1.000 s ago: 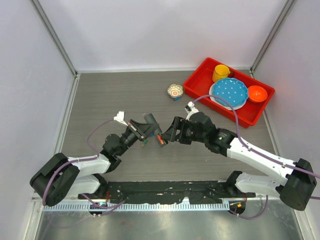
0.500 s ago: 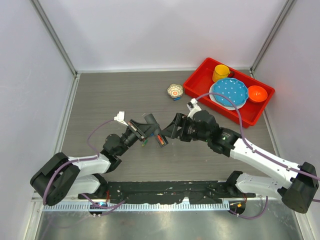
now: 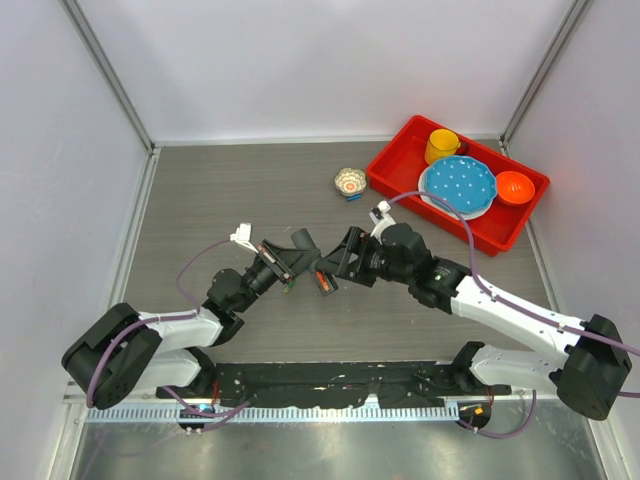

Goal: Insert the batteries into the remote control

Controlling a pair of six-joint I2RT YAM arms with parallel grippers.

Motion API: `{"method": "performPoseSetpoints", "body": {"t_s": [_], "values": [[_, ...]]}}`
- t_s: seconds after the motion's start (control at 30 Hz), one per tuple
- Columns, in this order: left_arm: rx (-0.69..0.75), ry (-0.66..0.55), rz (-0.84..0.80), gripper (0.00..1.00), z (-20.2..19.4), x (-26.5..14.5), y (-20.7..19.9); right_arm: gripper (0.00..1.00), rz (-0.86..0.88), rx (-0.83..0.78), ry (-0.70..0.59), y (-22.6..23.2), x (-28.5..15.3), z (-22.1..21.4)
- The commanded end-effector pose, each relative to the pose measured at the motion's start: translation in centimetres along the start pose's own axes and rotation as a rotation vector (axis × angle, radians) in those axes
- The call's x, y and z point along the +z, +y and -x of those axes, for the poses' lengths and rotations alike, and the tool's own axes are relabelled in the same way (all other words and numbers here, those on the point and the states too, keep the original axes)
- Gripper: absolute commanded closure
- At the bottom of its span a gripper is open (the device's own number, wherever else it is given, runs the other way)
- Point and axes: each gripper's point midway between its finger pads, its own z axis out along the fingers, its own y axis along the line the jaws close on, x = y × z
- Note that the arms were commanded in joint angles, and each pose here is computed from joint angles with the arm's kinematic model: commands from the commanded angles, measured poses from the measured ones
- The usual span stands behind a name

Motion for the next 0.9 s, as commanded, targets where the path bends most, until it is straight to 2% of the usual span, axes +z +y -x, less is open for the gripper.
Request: {"method": "performPoseSetpoints", "body": {"t_s": [0.0, 0.87], "values": [[0.019, -0.028, -0.106, 1.00, 0.8, 0.7, -3.1, 0.23, 0.068, 0.014, -0.026, 1.6, -0.1, 0.8], [0.021, -0.040, -0.123, 1.00, 1.1, 0.7, -3.8, 0.26, 0.040, 0.037, 0.010, -0.3, 0.2, -0.7]]}}
